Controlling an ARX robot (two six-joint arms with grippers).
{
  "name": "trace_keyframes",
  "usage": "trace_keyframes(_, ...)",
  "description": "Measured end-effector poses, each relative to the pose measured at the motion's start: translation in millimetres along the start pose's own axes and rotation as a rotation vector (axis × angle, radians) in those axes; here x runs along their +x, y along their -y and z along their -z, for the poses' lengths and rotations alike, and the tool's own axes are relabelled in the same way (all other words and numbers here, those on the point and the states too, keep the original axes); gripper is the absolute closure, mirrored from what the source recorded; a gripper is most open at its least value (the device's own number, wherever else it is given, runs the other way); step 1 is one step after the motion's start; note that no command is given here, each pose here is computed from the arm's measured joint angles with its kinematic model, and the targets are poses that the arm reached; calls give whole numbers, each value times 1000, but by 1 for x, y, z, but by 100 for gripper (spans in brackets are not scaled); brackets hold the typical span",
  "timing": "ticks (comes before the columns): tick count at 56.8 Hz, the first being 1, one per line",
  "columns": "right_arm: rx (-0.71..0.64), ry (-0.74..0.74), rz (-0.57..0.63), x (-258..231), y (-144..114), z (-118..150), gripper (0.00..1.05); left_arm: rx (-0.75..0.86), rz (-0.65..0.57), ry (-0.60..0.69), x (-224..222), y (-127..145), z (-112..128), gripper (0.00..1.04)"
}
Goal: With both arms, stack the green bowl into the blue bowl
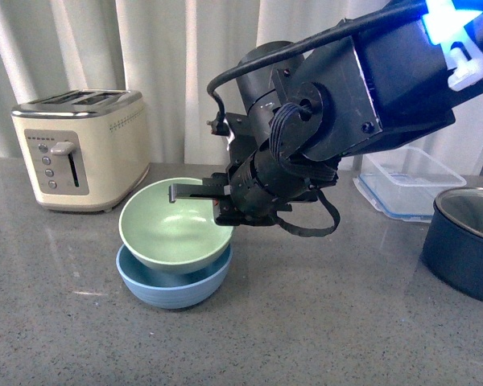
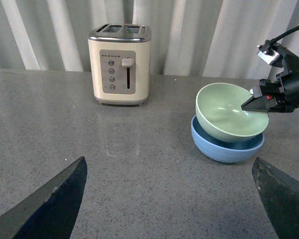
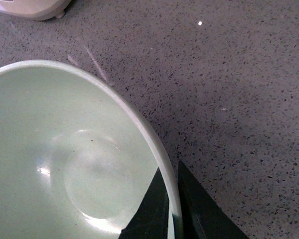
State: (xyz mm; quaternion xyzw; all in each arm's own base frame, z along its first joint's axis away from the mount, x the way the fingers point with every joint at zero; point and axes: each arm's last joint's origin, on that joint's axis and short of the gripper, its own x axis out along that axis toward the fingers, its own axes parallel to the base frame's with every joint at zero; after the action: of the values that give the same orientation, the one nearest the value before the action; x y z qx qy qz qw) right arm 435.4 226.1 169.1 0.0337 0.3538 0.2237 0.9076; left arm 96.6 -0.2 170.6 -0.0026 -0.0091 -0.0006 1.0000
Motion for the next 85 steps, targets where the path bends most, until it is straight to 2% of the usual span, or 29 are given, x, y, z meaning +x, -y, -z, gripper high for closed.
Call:
trace_keyframes(12, -1, 14, -18, -2, -1, 0, 69, 0, 0, 0, 0, 0, 0, 7)
trace_keyframes(21, 40, 99, -70, -31, 5, -5, 44, 0, 0, 0, 0, 0, 0, 7)
trace_keyframes(23, 53, 156, -92, -42, 9, -8, 39, 0, 0, 0, 0, 0, 0, 7)
trace_keyframes(25, 66, 276, -121, -61, 15, -12, 32, 0, 0, 0, 0, 0, 0, 7)
trace_keyframes(30, 74, 570, -69, -105, 31, -20, 18, 0, -1, 0, 0, 0, 0, 7)
trace_keyframes(32, 64, 698, 62, -125, 36, -21, 23, 0, -2, 0, 0, 0, 0, 7)
trace_keyframes(33, 69, 726, 99, -130, 38, -21, 24, 0, -1, 0, 0, 0, 0, 7)
trace_keyframes(35, 60, 801, 255, -147, 45, -17, 31, 0, 0, 0, 0, 0, 0, 7)
trace_keyframes(39, 19, 824, 406, -167, 59, 3, 44, 0, 1, 0, 0, 0, 0, 7)
trace_keyframes(48, -50, 724, 449, -181, 79, 67, 72, 0, 1, 0, 0, 0, 0, 7)
trace_keyframes(59, -70, 731, 455, -213, 88, 107, 104, 0, 0, 0, 0, 0, 0, 7)
trace_keyframes(69, -66, 716, 458, -238, 94, 149, 104, 0, 0, 0, 0, 0, 0, 7)
trace_keyframes(85, -65, 717, 460, -261, 93, 182, 104, 0, 0, 0, 0, 0, 0, 7)
